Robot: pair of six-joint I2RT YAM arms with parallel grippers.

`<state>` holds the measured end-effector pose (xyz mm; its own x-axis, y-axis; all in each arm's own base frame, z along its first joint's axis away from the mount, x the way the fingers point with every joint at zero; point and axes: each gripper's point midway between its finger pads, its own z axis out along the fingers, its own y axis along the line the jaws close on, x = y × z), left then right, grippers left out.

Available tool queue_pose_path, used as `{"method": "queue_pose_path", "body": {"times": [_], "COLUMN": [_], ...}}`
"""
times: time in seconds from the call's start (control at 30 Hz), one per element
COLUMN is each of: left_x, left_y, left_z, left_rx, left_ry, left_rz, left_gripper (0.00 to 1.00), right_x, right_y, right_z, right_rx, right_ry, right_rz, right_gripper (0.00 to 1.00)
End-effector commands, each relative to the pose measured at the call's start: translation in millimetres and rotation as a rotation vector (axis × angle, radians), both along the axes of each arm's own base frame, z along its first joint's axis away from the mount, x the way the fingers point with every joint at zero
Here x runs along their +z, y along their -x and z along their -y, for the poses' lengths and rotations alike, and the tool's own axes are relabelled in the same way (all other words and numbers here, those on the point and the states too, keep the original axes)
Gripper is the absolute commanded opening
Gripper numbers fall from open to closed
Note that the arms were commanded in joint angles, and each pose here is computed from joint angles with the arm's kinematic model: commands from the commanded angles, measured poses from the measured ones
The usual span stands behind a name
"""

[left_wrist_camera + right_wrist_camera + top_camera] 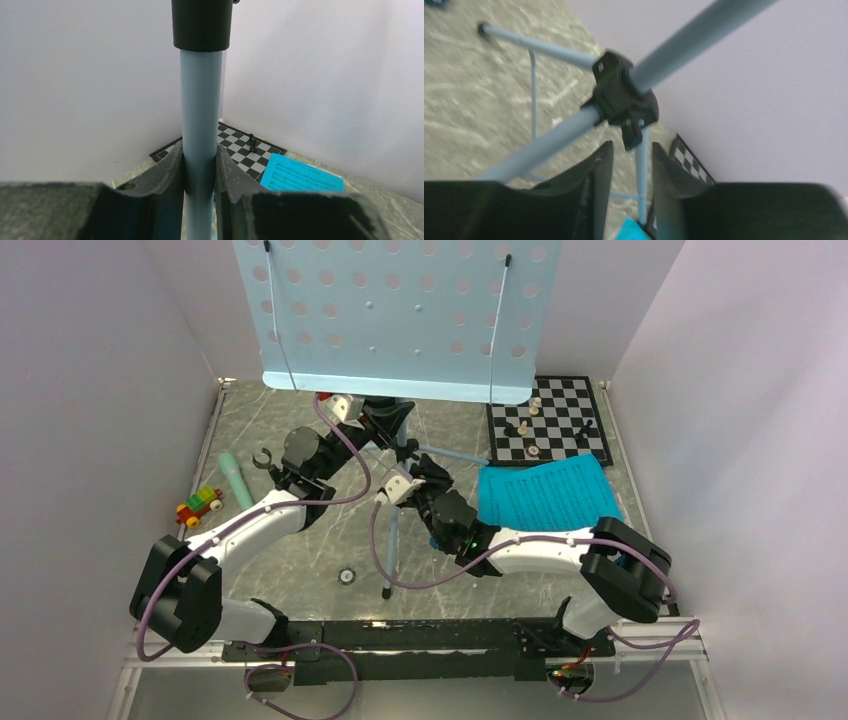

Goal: Pack up the instrument practice props

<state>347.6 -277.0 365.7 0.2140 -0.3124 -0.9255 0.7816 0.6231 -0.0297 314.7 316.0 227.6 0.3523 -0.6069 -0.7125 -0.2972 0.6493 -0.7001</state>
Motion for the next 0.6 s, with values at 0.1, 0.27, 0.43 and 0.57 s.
{"method": "queue_pose_path", "body": {"times": [0.1, 0.27, 0.43, 0.57], "left_x": [-53, -43, -33, -27], "left_y": [-22, -22, -24, -27], "left_z": [-6, -13, -24, -35], "left_rx": [0.070, 0.105, 0.140, 0.156], "left_ry": [-0.101, -0.111, -0.114, -0.110], "left_rz": [-0.186, -0.156, -0.127, -0.118], "left_gripper": [0.00, 0.00, 0.00, 0.00], "right_x": [24, 35, 27, 27], "right_y": [5, 19, 19, 15], "right_z": [33, 26, 21, 16], "right_rx": [-0.127, -0.049, 0.058, 0.135], "right_ry": [-0.177, -0.396, -0.690, -0.847], "right_rz": [-0.127, -0.333, -0.676, -0.850], "right_gripper": [0.60, 0.79, 0.82, 0.82]}}
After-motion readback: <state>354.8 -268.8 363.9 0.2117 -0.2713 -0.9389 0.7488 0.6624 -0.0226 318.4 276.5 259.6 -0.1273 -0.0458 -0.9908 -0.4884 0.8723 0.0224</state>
